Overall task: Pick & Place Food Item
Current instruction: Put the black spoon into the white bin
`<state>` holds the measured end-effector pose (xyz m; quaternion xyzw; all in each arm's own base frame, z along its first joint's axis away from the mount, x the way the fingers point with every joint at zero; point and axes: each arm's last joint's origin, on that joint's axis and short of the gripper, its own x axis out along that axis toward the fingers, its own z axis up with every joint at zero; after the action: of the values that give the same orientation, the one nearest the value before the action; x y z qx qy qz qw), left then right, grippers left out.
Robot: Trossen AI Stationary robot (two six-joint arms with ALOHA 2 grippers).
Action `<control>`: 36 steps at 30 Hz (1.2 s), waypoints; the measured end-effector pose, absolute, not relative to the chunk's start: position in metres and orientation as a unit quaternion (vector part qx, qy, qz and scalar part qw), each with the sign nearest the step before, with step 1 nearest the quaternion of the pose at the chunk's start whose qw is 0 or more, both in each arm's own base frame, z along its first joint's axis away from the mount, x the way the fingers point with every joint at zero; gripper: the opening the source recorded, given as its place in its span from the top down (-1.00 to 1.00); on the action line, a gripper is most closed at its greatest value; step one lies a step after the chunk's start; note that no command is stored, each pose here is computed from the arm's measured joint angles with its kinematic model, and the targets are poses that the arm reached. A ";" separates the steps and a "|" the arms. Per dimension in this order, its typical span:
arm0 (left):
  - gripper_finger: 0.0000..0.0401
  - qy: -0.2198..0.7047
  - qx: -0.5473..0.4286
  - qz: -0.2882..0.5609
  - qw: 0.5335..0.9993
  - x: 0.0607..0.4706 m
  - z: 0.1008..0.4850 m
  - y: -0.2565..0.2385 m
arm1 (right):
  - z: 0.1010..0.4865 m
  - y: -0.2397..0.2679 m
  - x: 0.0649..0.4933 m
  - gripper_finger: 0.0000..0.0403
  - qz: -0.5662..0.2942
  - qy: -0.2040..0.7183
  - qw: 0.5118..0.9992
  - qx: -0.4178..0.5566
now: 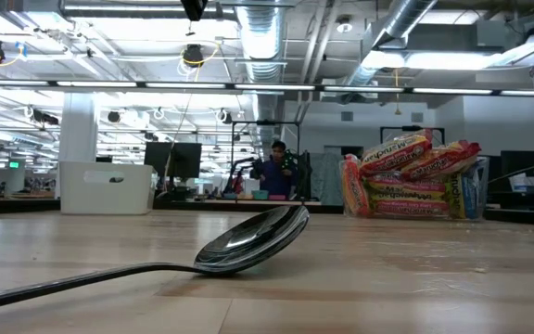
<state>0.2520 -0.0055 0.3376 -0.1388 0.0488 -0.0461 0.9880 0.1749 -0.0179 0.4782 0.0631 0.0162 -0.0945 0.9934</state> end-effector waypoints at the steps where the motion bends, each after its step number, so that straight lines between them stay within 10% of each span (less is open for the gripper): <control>1: 0.46 0.049 -0.139 -0.046 0.988 0.252 0.338 -0.005 | 0.478 -0.019 0.172 1.00 -0.098 0.019 0.993 0.063; 36: 0.46 0.049 -0.138 -0.046 0.988 0.252 0.338 -0.005 | 0.476 -0.022 0.067 1.00 -0.196 0.015 0.978 0.068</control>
<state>0.2520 -0.0054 0.3376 -0.1384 0.0486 -0.0460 0.9881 0.0672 -0.0218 0.4762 0.0677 0.0154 -0.1961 0.9781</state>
